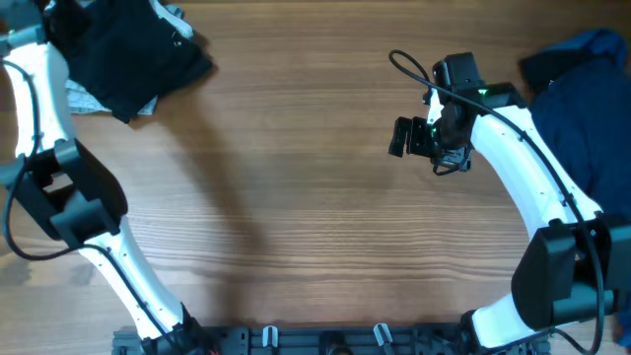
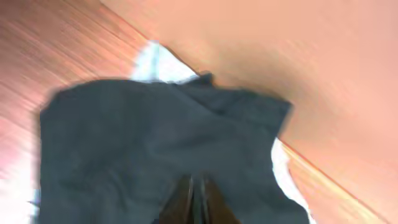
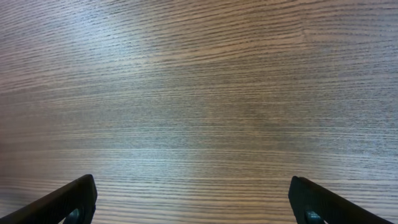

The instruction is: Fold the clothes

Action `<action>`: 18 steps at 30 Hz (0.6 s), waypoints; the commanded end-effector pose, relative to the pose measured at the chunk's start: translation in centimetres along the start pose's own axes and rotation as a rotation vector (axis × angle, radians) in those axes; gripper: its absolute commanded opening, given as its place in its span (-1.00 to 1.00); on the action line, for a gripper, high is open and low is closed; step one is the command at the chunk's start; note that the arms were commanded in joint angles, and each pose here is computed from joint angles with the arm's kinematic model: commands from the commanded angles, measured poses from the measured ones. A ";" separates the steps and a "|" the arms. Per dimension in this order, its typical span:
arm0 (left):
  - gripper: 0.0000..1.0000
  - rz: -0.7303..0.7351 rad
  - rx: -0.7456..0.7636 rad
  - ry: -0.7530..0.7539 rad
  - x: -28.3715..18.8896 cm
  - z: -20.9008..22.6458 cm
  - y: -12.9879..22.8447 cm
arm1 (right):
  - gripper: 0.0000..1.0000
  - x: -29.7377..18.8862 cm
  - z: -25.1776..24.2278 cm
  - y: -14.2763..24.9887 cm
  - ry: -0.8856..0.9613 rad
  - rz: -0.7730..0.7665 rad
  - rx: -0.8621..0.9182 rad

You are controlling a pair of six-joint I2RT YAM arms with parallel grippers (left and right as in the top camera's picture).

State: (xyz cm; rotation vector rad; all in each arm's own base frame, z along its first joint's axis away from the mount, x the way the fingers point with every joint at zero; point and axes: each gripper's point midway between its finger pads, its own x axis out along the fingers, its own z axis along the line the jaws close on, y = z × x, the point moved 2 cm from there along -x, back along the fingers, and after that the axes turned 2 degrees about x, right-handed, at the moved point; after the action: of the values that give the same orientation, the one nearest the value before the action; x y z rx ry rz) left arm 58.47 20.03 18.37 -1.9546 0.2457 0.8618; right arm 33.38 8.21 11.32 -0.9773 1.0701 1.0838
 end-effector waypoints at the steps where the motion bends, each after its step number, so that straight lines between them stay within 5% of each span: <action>1: -0.87 0.155 0.022 0.037 4.5 -2.4 6.4 | 0.99 0.4 0.1 0.0 -0.006 0.011 -0.010; 6: -0.78 0.279 0.041 -0.002 10.2 -1.6 13.4 | 0.99 0.4 0.1 0.0 -0.006 0.011 -0.009; 10: -0.81 0.329 0.046 -0.079 11.8 1.1 15.8 | 0.99 0.4 0.1 0.0 -0.006 0.010 -0.014; 13: -0.88 0.294 0.038 -0.073 10.5 1.0 13.6 | 0.99 0.4 0.1 -0.1 -0.007 0.007 -0.018; 18: -0.88 0.099 0.048 -0.013 1.9 -2.6 4.2 | 0.99 0.4 0.2 -0.2 -0.008 0.004 -0.018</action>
State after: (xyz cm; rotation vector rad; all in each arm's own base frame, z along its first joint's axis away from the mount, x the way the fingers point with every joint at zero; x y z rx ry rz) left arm 59.48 14.00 6.17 -1.8968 0.5146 1.0255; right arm 33.55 8.24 11.35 -0.9801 1.0626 1.0799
